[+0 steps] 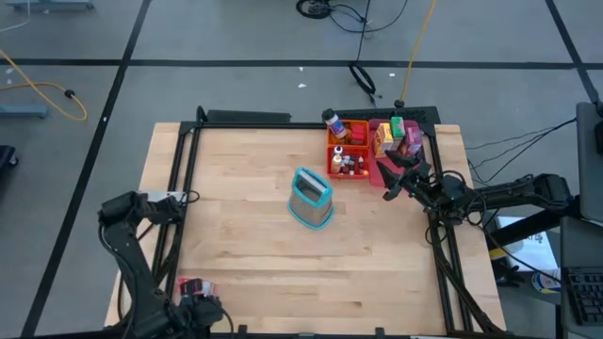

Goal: Pick & Place Kitchen Items
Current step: Put the blue cereal box into the red bin

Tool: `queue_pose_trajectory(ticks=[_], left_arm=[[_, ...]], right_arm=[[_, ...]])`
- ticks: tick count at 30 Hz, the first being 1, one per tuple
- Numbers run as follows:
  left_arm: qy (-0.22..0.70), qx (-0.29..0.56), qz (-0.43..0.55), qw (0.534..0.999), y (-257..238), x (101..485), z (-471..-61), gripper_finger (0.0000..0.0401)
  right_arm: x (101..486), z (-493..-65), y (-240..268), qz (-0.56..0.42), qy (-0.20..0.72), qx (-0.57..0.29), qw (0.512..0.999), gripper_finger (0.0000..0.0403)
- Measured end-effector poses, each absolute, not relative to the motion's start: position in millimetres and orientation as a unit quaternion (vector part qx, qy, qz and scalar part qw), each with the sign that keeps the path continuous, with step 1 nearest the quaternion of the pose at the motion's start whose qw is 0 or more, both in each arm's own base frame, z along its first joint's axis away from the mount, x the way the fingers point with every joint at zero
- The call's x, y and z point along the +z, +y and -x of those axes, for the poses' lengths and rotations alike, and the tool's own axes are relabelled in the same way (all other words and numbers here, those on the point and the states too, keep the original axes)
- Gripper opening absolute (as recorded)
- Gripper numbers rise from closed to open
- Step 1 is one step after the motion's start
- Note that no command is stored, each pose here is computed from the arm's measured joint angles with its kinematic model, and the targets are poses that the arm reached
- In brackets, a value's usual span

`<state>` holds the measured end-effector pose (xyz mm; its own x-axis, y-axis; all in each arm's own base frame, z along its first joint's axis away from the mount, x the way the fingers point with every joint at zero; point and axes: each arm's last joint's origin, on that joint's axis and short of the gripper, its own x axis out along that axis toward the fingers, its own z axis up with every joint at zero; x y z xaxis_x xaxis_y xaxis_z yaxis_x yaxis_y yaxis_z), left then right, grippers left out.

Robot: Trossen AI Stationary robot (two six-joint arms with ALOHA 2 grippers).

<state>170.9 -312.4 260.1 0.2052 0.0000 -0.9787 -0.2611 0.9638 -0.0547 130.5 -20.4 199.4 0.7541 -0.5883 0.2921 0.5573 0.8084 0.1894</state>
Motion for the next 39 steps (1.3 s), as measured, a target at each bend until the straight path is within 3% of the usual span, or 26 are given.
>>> queue_pose_trajectory(ticks=[4,24,30,33,39], left_arm=[[0.626,0.062,0.077,0.773,-309.7,260.2,-176.5,0.0179],[0.586,0.144,0.191,0.774,-287.0,261.2,-221.8,0.0179],[0.567,0.082,0.192,0.796,-291.5,264.0,-234.7,0.0181],[0.573,0.085,0.188,0.793,-290.2,263.6,-234.1,0.0201],[0.589,0.063,0.137,0.794,-291.6,262.4,-226.2,0.0284]], right_arm=[[199.4,-130.5,-20.4,-0.045,-0.171,-0.306,0.935,0.0228],[196.4,-131.6,-20.4,-0.042,-0.155,-0.307,0.938,0.0226],[196.5,-131.6,-20.4,-0.042,-0.156,-0.307,0.938,0.0225],[196.6,-131.6,-20.4,-0.042,-0.156,-0.307,0.938,0.0222],[196.0,-131.8,-20.4,-0.040,-0.153,-0.307,0.938,0.0221]])
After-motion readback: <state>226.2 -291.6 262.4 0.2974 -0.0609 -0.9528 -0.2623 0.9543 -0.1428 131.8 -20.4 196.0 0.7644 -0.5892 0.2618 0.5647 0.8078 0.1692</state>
